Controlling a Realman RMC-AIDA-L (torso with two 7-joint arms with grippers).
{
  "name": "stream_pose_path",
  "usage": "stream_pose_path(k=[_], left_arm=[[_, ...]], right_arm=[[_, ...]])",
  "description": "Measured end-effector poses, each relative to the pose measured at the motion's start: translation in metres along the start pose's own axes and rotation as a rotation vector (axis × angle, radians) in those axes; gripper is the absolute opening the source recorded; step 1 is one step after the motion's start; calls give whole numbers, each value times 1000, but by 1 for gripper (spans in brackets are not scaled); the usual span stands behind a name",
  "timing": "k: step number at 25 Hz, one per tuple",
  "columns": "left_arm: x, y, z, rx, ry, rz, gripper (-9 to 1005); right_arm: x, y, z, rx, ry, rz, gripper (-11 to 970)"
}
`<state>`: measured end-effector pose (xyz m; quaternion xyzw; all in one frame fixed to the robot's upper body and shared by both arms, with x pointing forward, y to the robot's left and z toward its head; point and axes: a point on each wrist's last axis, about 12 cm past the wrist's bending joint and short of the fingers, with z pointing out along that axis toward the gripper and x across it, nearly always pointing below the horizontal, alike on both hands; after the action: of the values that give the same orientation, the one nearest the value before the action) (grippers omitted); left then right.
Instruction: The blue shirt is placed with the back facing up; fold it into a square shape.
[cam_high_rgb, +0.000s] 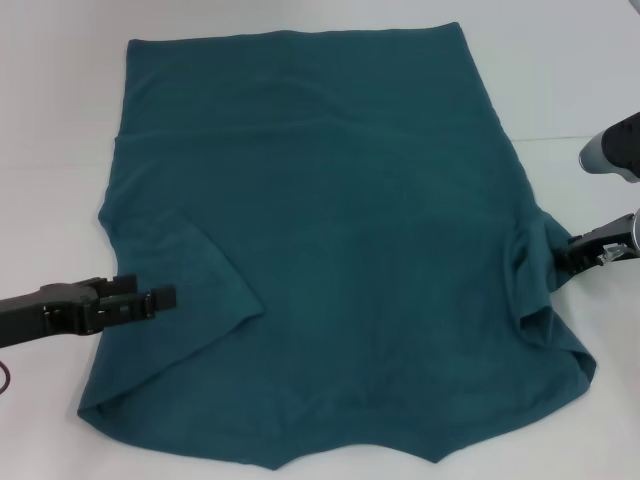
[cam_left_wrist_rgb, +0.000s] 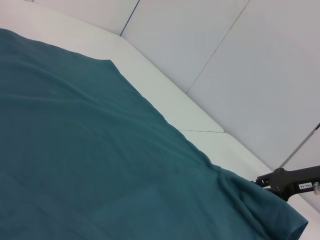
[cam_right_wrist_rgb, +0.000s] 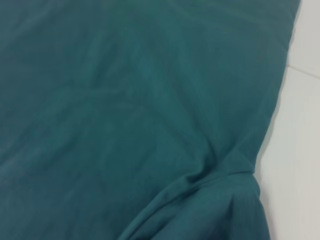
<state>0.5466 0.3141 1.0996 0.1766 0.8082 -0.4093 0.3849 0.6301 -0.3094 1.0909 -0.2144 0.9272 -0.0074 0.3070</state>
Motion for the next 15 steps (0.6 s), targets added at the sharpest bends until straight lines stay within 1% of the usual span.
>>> stream_pose_path(k=[3, 7, 11, 15], left_arm=[[-1, 0, 0, -1, 0, 0, 933], [-1, 1, -1, -4, -1, 1, 933], [-1, 1, -2, -7, -1, 4, 933], [-4, 1, -1, -4, -1, 18, 933]], right_arm=[[-1, -3, -4, -3, -18, 27, 344], [0, -13, -16, -42, -62, 117, 379], [6, -23, -27, -81, -107, 220, 415], [17, -32, -31, -99, -123, 299, 437]])
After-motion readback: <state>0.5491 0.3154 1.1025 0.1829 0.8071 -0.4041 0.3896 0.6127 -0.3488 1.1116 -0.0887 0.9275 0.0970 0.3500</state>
